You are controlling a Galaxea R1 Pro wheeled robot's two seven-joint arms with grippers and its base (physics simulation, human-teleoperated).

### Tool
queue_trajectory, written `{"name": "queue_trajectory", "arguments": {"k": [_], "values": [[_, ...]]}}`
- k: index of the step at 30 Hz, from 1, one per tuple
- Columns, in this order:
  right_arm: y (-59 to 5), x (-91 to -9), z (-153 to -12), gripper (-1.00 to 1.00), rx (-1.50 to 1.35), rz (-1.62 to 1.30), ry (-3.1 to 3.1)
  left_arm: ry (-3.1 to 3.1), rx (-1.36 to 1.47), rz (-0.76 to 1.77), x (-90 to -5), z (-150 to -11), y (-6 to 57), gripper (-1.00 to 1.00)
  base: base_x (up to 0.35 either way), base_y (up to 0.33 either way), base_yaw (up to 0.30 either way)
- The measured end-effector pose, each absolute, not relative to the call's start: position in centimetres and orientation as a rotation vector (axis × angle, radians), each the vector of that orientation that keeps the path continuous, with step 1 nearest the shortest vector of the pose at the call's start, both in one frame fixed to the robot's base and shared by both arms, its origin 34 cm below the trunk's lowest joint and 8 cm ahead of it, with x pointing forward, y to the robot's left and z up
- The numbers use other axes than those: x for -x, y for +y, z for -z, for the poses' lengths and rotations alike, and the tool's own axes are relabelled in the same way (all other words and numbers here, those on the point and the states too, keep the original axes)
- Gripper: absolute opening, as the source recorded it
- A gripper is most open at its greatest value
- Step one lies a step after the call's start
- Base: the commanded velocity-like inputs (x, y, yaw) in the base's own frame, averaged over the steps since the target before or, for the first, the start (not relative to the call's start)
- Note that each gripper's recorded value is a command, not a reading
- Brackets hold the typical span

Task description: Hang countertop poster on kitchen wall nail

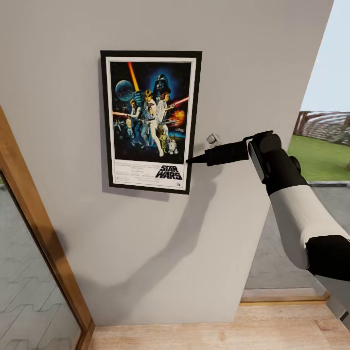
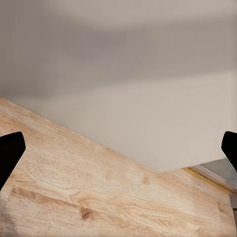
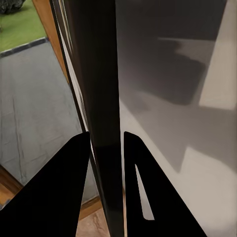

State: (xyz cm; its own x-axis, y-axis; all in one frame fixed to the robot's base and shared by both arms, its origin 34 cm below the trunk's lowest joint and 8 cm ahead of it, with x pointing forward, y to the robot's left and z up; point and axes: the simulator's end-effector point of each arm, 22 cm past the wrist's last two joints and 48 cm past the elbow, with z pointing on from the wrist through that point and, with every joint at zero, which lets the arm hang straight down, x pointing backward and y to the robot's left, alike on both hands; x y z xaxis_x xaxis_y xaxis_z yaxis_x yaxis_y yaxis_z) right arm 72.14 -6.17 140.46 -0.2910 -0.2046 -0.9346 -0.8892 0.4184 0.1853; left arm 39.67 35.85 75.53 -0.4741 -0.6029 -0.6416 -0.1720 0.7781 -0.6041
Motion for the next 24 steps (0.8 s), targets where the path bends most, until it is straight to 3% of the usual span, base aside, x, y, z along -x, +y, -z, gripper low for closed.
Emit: {"name": "queue_trajectory", "arguments": {"k": [24], "values": [[-6.36, -72.56, -140.3, -1.0, 0.938, -0.91, 1.76, 2.043, 0.579, 0.582, -39.13, -75.31, 35.71, 1.0, 0.0, 0.0, 0.0]]}}
